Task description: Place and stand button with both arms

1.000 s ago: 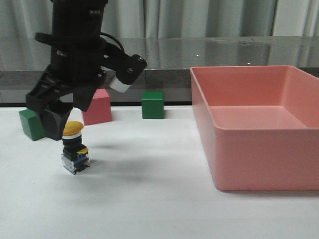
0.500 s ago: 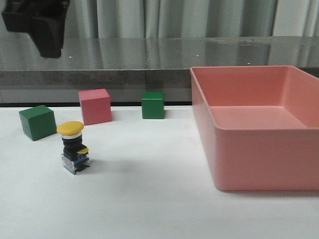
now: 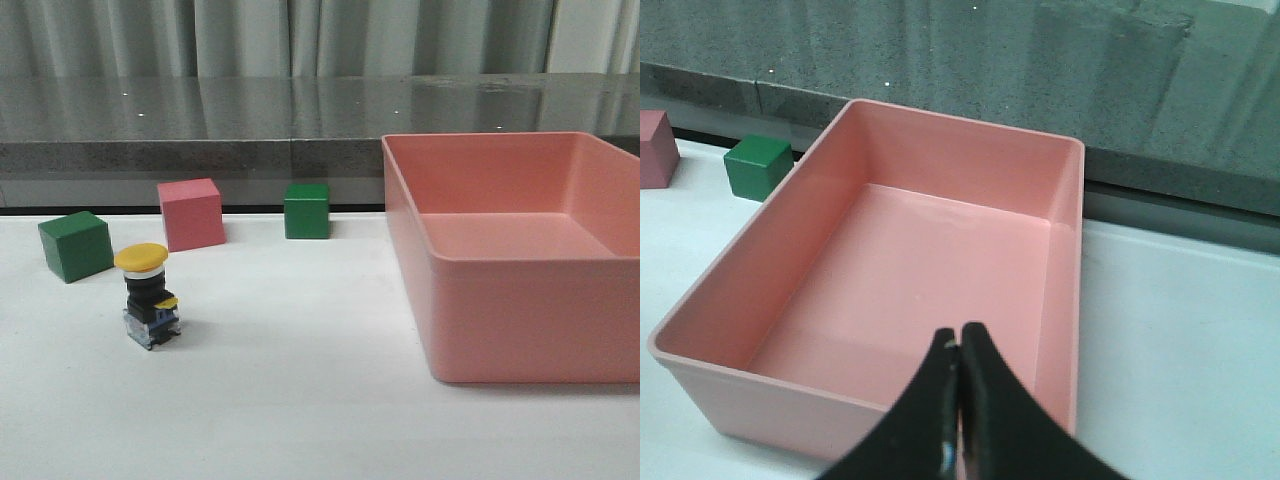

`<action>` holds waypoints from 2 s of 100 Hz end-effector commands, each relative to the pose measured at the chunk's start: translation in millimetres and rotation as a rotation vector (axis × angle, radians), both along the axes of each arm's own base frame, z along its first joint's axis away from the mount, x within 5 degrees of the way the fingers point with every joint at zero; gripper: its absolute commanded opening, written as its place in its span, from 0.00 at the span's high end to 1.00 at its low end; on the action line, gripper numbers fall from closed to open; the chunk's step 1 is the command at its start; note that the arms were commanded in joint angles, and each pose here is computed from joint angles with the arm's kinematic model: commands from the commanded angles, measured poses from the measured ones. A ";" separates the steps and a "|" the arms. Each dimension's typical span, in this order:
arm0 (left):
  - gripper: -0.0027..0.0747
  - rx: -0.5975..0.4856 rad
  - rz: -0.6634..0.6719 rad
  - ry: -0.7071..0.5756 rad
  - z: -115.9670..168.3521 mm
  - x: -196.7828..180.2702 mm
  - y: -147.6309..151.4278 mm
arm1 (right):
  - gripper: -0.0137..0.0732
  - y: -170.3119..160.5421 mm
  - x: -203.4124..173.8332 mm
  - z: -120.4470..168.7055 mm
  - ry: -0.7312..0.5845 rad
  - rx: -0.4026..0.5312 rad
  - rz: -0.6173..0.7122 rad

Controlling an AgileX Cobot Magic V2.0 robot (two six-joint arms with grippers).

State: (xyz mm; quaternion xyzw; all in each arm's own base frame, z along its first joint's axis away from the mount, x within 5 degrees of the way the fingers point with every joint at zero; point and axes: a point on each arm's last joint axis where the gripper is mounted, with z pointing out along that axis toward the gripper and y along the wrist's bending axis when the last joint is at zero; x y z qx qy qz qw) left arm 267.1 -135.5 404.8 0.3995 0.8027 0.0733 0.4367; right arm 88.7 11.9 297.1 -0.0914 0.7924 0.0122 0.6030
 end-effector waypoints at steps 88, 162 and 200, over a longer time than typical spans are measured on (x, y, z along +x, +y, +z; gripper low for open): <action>0.99 -0.550 0.099 -0.382 -96.2 -138.2 87.2 | 0.91 -1.8 1.9 13.6 -0.087 0.012 -0.024; 0.99 -0.566 0.140 -0.365 -98.7 -139.3 91.7 | 0.91 -1.8 1.9 13.5 -0.086 0.012 -0.024; 0.99 -0.623 0.354 -0.480 -141.1 -181.0 125.3 | 0.91 -1.8 1.9 13.5 -0.086 0.012 -0.024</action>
